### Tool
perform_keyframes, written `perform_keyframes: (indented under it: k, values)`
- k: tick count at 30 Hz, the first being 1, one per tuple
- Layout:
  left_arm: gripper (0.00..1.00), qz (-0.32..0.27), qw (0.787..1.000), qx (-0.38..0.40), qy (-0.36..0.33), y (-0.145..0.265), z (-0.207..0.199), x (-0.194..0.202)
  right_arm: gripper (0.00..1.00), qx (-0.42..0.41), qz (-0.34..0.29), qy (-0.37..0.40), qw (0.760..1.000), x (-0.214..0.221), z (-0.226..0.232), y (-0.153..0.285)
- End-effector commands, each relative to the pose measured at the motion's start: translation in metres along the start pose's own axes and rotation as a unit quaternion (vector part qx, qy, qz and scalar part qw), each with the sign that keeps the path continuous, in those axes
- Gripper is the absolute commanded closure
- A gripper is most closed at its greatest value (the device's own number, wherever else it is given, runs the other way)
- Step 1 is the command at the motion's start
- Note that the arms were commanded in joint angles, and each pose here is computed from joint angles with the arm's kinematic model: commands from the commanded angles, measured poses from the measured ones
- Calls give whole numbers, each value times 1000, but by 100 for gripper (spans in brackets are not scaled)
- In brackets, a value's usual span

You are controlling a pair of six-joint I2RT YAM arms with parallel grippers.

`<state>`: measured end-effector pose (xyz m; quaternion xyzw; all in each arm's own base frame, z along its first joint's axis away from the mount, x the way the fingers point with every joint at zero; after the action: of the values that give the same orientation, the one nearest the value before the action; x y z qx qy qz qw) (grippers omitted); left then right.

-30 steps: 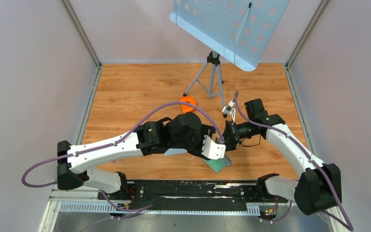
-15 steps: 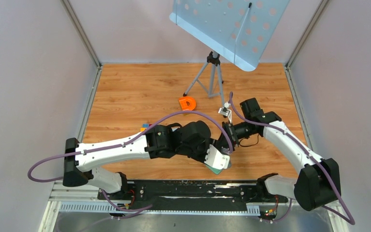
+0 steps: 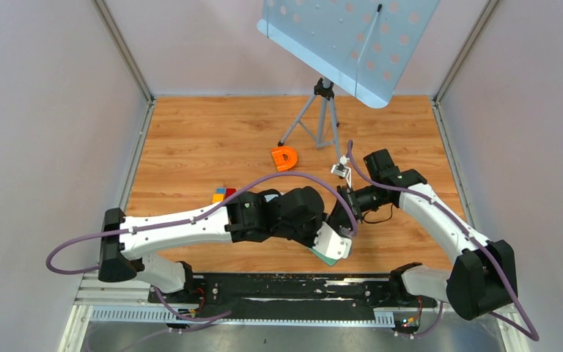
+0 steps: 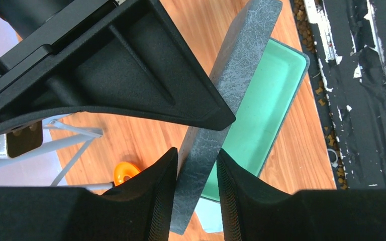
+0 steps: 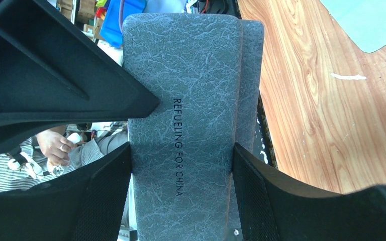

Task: Organize the sunglasses
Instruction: Place the sunglasses case at the center of the board.

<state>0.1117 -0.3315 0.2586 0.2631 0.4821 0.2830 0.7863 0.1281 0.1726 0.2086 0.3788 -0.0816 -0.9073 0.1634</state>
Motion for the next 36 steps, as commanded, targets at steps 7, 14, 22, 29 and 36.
perform_keyframes:
  k: [7, 14, 22, 29, 36]
  values:
    - [76, 28, 1000, 12, -6, -8, -8, 7, 100, -24, -8, 33, 999, -8, 13, 0]
    - [87, 26, 1000, -2, 0, -5, -6, 10, 66, -16, -11, 47, 999, -13, 17, 2]
    - [99, 10, 1000, -10, 16, 0, -9, 11, 21, 2, -29, 59, 998, -25, 19, 12]
    - [100, -27, 999, -12, 34, 12, -10, 5, 1, 39, -30, 68, 997, -24, 13, 17]
    - [100, -33, 998, -4, 52, 12, -19, 11, 0, 89, -58, 68, 992, -46, 0, 38]
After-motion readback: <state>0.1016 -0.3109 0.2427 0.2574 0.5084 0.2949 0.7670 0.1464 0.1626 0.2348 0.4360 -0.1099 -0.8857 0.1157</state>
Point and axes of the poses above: each gripper's point midway between its finger pads, its own y axis back along the fingers, its own z axis along the line the jaws close on, x = y × z, the point moved 5 cm from there along y, back along the fingers, and after that the axes turned 10 degrees about y, right-handed, at the moved point
